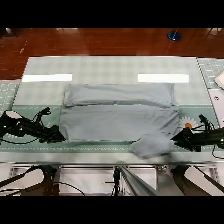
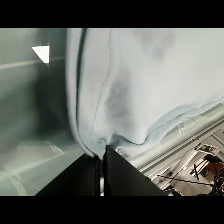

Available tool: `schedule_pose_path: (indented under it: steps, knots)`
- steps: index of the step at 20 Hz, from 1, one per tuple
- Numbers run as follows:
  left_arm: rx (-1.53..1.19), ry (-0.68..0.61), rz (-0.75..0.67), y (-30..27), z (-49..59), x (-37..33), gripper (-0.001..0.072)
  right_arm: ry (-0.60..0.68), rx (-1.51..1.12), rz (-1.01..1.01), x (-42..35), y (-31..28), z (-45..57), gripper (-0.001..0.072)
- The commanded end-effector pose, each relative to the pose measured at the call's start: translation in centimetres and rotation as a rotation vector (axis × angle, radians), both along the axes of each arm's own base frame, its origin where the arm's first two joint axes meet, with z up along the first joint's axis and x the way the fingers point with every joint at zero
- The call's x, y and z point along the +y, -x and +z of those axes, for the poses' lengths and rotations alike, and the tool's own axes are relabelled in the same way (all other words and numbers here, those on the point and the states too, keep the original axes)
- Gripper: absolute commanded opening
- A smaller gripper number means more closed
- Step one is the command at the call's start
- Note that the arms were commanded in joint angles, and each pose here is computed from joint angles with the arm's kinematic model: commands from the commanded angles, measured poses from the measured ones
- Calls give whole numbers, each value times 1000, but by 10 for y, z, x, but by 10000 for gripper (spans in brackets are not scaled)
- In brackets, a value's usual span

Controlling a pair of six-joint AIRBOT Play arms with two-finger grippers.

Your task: Fold the shirts.

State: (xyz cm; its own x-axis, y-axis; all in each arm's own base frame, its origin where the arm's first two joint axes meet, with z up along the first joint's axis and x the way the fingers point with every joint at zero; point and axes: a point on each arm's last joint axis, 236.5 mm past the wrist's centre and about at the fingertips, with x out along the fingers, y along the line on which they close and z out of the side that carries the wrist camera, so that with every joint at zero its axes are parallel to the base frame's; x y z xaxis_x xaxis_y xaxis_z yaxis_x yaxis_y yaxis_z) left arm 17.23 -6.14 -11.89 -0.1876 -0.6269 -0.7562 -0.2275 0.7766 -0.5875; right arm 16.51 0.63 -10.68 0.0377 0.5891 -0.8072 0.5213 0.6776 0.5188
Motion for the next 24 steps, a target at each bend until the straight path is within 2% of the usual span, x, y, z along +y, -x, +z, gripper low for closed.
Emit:
schedule_pose_path:
  steps: [1,3,4,5,9,13,15,19,24]
  knots:
    - [-22,-24,12,-6,-5,4,31,57,-30,46,5,-10,-10,359]
    - [-20,-22,11,-5,-4,3,31,89,-37,74,8,-14,-14,205]
    - [-20,-21,11,-5,-4,3,31,106,-44,76,7,-17,-16,73]
    - [-20,-21,11,-5,-4,3,31,111,-50,71,7,-19,-16,17]
    - [-51,-14,7,-16,7,5,30,115,-133,108,5,-35,12,16]
    - [-246,-34,10,-69,50,15,30,309,-411,102,-31,-93,86,16]
    - [-388,-16,54,-112,88,16,30,358,-527,60,-43,-123,120,16]
    - [-629,150,127,-175,168,-11,29,206,-702,-69,-25,-174,160,16]
    - [-748,76,199,-220,182,6,30,108,-766,-159,-23,-210,160,16]
